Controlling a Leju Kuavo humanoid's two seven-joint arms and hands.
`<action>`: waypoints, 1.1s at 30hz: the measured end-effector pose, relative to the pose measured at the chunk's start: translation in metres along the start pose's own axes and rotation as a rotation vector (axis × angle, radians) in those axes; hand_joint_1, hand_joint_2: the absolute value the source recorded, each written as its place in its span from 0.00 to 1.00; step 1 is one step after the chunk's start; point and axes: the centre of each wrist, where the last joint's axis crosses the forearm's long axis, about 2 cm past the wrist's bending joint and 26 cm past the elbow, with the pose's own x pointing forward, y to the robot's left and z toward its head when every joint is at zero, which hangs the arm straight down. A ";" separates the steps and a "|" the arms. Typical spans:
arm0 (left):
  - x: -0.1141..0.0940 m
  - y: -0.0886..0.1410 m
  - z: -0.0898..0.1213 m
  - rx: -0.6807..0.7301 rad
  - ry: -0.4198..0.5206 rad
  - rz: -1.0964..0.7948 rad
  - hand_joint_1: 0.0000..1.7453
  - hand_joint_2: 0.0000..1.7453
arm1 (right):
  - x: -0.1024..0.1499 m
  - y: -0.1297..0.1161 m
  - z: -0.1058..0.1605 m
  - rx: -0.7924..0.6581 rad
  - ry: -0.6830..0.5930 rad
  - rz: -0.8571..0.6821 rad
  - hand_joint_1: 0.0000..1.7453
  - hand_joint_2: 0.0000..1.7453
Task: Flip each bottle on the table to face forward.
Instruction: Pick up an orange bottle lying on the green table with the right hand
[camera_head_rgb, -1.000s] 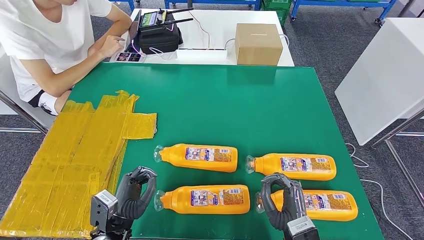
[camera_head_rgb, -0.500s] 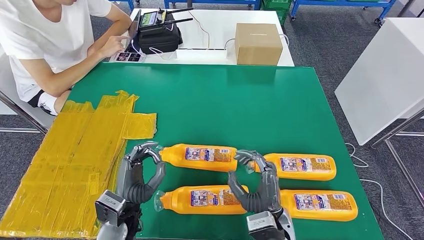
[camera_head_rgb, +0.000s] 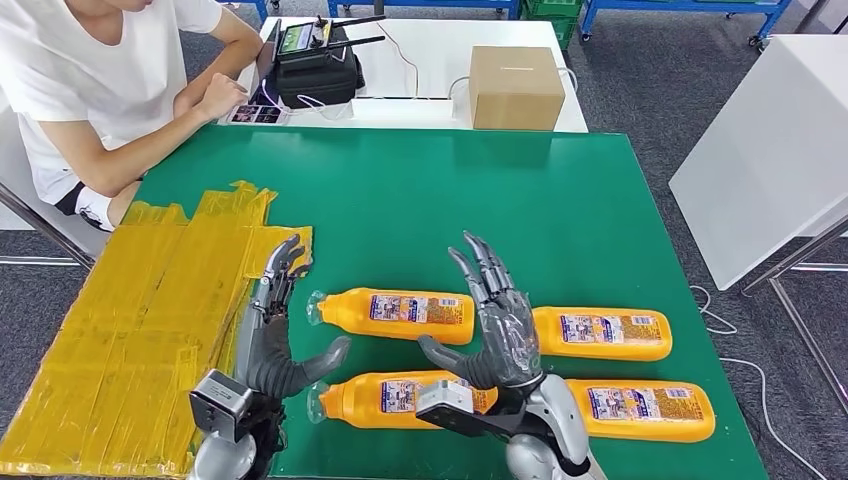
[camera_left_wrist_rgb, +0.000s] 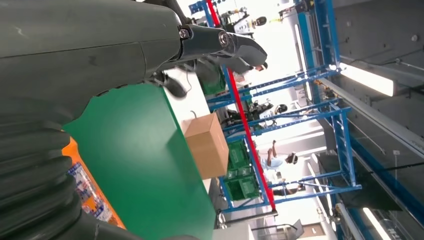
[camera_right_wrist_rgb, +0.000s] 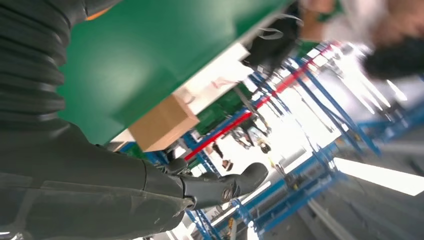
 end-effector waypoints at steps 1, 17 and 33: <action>0.000 0.000 -0.001 -0.001 -0.001 0.003 0.00 1.00 | -0.002 0.001 -0.002 0.016 0.003 0.022 0.00 1.00; 0.001 -0.001 -0.004 -0.006 -0.003 0.010 0.00 1.00 | -0.013 0.007 -0.009 0.102 0.016 0.103 0.00 1.00; 0.002 -0.010 -0.018 -0.039 0.007 0.102 0.00 1.00 | -0.066 0.028 -0.048 0.546 0.182 0.402 0.00 1.00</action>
